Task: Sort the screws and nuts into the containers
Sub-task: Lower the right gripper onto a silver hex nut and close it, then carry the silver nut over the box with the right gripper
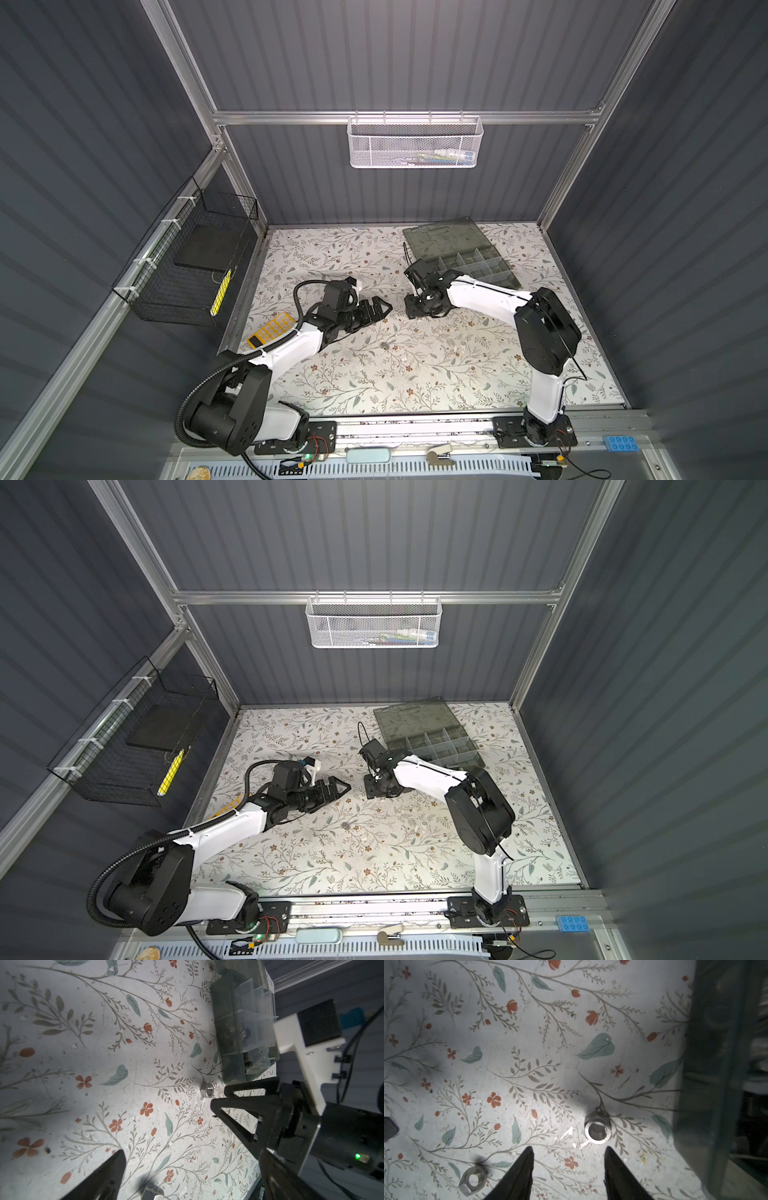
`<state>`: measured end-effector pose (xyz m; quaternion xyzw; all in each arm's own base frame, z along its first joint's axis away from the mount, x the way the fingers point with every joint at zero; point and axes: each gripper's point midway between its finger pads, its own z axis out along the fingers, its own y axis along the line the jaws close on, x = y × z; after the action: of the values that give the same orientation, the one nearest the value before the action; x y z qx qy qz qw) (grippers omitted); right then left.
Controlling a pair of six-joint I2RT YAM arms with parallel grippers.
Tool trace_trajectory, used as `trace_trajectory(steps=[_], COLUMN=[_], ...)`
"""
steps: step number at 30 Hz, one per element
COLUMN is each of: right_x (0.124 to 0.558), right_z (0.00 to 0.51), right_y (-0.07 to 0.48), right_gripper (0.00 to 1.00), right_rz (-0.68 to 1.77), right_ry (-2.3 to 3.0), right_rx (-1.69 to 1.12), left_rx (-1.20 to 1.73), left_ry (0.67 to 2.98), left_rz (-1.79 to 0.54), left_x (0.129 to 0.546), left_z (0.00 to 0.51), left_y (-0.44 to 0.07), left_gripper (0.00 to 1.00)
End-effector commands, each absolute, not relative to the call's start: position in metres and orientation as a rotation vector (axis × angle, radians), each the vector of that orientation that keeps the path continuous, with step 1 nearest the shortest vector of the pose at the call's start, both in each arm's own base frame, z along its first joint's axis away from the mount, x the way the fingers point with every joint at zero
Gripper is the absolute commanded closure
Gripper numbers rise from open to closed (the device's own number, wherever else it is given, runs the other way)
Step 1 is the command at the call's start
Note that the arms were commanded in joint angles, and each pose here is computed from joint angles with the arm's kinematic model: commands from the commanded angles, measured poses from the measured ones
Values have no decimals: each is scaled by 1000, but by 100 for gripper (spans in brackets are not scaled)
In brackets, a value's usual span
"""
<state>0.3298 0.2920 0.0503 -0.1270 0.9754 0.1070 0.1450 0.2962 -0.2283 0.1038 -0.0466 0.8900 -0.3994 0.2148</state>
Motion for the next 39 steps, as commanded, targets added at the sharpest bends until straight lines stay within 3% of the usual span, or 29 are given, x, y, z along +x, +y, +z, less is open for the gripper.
trace_trajectory(steps=[1,10,18,32,39], right_x=[335,336,334,327,330], right_z=[46,25,15,-2,14], right_y=[283,274,279,265,266], right_gripper=[44,42,45,67,75], right_rz=[276,234,268,115,112], right_ry=[2836,2884,2906,2931,2889], right_rx=[-350,-370,-361,-408,-437], left_rx=[-131,-94,-94,-98,-105], left_ry=[2478,2487,2506,2499,2490], left_rz=[-1157,-1188,-1190,-1186,-1186], left_x=[298,312,315,316,317], left_z=[98,97,89,92,96], left_y=[-234,-247,-249,-249,-249], left_gripper=[0,0,0,0,0])
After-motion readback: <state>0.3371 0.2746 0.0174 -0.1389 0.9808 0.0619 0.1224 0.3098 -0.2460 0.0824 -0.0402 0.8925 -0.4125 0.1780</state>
